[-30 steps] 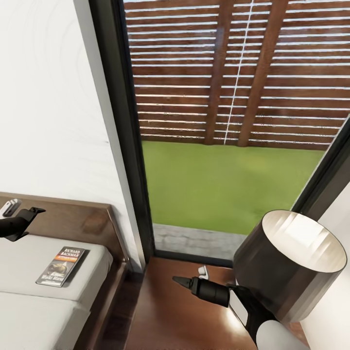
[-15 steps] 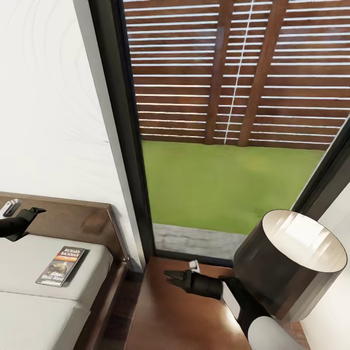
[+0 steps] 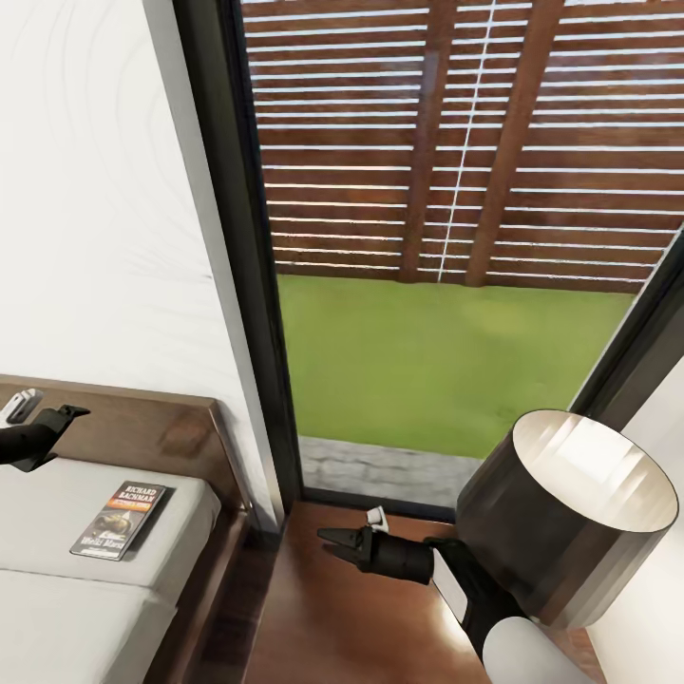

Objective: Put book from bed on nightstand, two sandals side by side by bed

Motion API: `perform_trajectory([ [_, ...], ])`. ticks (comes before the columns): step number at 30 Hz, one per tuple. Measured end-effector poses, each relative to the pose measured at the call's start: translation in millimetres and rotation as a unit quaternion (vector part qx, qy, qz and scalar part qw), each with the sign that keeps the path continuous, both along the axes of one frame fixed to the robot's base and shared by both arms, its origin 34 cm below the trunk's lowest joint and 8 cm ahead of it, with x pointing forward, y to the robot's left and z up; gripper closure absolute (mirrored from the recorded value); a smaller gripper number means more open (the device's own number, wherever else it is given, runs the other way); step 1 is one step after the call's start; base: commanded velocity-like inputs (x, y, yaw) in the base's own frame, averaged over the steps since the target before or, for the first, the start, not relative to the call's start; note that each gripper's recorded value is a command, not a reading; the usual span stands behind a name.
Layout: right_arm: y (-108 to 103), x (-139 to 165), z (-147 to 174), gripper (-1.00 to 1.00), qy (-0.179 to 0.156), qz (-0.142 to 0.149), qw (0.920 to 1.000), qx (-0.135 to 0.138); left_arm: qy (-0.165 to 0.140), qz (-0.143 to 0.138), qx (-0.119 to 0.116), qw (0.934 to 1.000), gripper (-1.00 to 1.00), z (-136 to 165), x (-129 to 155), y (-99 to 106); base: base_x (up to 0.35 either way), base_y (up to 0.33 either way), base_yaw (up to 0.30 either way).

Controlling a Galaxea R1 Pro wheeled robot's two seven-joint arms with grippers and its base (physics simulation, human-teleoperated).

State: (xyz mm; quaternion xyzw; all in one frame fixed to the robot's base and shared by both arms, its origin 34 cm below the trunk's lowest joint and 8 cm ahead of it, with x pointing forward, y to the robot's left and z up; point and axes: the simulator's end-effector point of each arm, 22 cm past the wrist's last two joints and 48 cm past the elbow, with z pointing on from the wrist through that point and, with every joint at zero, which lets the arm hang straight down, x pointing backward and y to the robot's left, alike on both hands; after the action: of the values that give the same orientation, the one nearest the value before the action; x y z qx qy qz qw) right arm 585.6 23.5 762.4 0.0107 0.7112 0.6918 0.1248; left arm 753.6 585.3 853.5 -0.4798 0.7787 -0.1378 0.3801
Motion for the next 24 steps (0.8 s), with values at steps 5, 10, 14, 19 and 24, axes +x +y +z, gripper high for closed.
perform_trajectory([
  [5, 0.0, -0.3, -2.2, -1.00, 0.002, 0.000, 1.0000, 0.000, 0.003, 0.000, 0.000, 1.0000, -1.00, -3.1, 0.1, 0.0, 0.000, 0.000, 0.000],
  [10, -0.1, -0.7, -5.6, -1.00, 0.006, 0.000, 1.0000, 0.000, 0.007, 0.000, 0.000, 1.0000, -1.00, -8.1, 0.4, -0.3, 0.000, 0.000, 0.000],
  [14, -0.1, -1.1, -8.5, -1.00, 0.009, 0.000, 1.0000, 0.000, 0.011, -0.001, -0.001, 0.9999, -1.00, -13.2, 0.3, -1.0, 0.000, 0.000, 0.000],
  [19, -0.1, -1.7, -12.1, -1.00, 0.013, 0.000, 0.9999, 0.000, 0.015, 0.000, -0.001, 0.9999, -1.00, -18.3, 0.2, -0.9, 0.000, 0.000, 0.000],
  [24, -0.1, -2.3, -15.6, -1.00, 0.017, 0.000, 0.9999, 0.000, 0.018, 0.000, -0.001, 0.9998, -1.00, -23.0, 0.2, -0.6, 0.000, 0.000, 0.000],
])
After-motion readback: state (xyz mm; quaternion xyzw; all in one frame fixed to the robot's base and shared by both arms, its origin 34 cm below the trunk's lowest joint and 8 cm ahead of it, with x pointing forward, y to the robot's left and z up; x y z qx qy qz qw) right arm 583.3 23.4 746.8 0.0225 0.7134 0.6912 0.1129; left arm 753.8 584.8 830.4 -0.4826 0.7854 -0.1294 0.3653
